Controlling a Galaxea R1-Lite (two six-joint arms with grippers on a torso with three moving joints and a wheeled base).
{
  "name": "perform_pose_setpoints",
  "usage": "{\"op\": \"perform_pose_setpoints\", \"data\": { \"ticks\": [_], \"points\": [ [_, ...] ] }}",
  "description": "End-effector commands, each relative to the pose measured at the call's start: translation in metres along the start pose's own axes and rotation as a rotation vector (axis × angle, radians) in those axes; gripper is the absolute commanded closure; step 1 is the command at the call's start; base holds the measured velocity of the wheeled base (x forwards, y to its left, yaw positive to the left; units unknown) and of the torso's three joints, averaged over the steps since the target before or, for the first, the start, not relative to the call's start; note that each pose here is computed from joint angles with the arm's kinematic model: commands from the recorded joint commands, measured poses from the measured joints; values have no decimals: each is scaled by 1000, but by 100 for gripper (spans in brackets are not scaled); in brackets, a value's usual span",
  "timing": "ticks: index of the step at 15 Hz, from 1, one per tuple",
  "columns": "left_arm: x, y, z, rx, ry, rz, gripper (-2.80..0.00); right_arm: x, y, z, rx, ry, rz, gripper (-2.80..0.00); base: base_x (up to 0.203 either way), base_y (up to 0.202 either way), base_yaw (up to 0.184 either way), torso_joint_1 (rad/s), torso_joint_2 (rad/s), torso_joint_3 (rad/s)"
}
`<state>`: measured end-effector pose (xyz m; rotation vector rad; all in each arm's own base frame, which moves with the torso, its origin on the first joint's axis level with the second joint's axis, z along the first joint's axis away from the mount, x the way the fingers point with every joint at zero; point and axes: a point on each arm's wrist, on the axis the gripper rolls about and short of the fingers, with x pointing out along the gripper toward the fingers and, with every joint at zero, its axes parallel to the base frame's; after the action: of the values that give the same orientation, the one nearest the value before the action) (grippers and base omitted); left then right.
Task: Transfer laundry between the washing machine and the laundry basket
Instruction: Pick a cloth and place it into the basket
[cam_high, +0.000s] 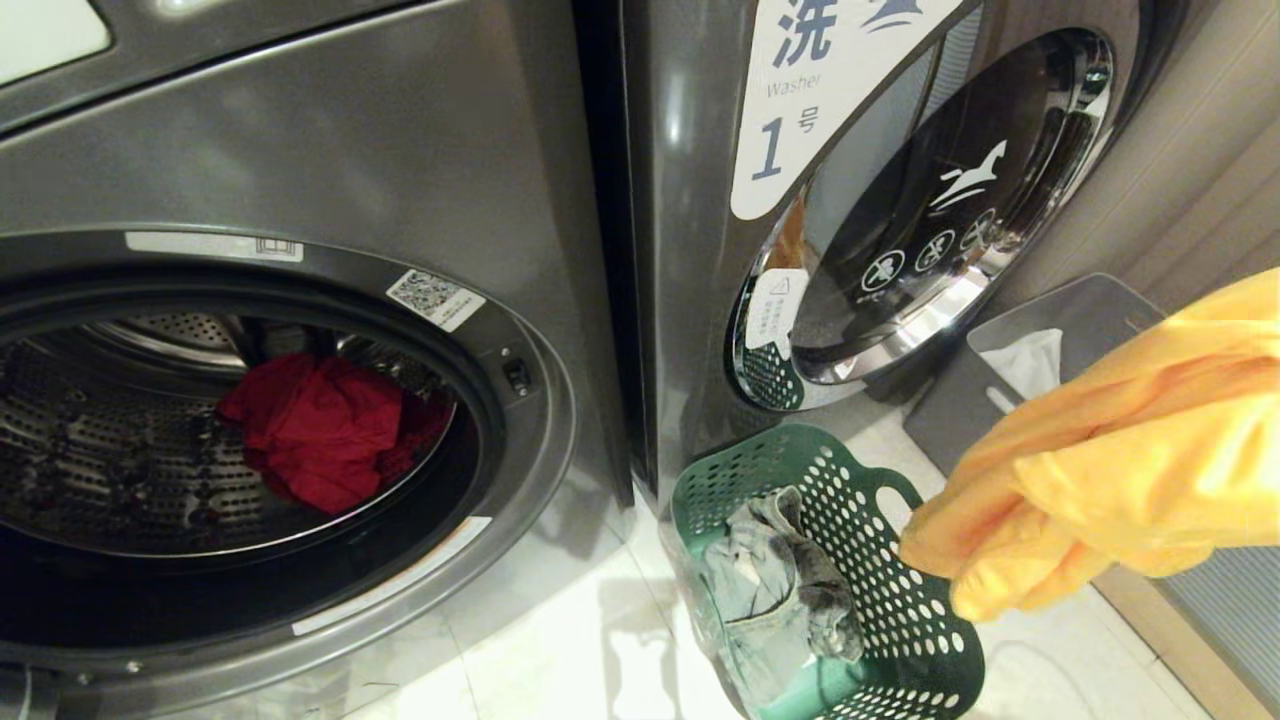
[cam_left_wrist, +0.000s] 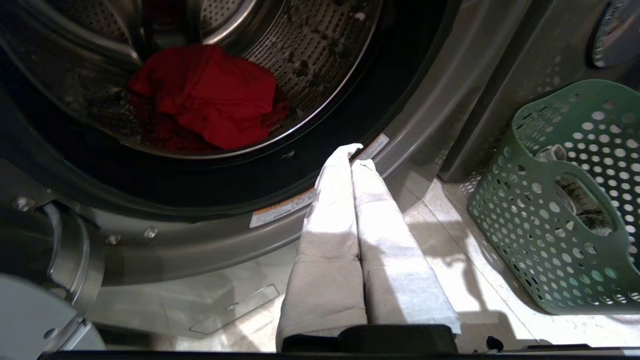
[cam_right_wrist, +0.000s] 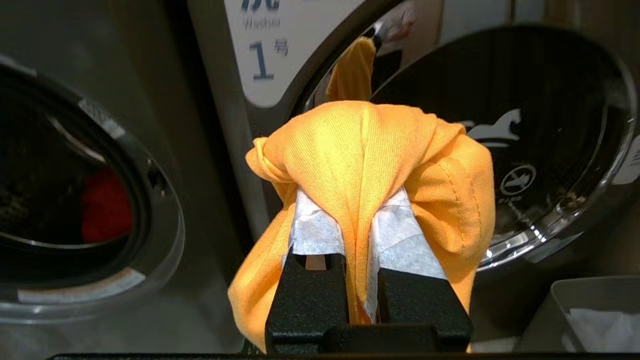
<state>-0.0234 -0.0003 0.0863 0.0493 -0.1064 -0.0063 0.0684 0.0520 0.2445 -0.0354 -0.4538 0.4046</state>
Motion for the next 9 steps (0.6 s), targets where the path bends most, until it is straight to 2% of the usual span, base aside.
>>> {"op": "perform_pose_setpoints", "data": {
  "ticks": [1,5,9],
  "points": [
    [2,-1,-11,0,40,-2,0,14,8,-18,-21,92,19,0,0,0,0,0,0,0],
    [2,-1,-11,0,40,-2,0,28,20,-53,38,257,38,0,0,0,0,0,0,0],
    [2,-1,-11,0,40,-2,0,38,30,-91,77,427,7,0,0,0,0,0,0,0]
  ]
}}
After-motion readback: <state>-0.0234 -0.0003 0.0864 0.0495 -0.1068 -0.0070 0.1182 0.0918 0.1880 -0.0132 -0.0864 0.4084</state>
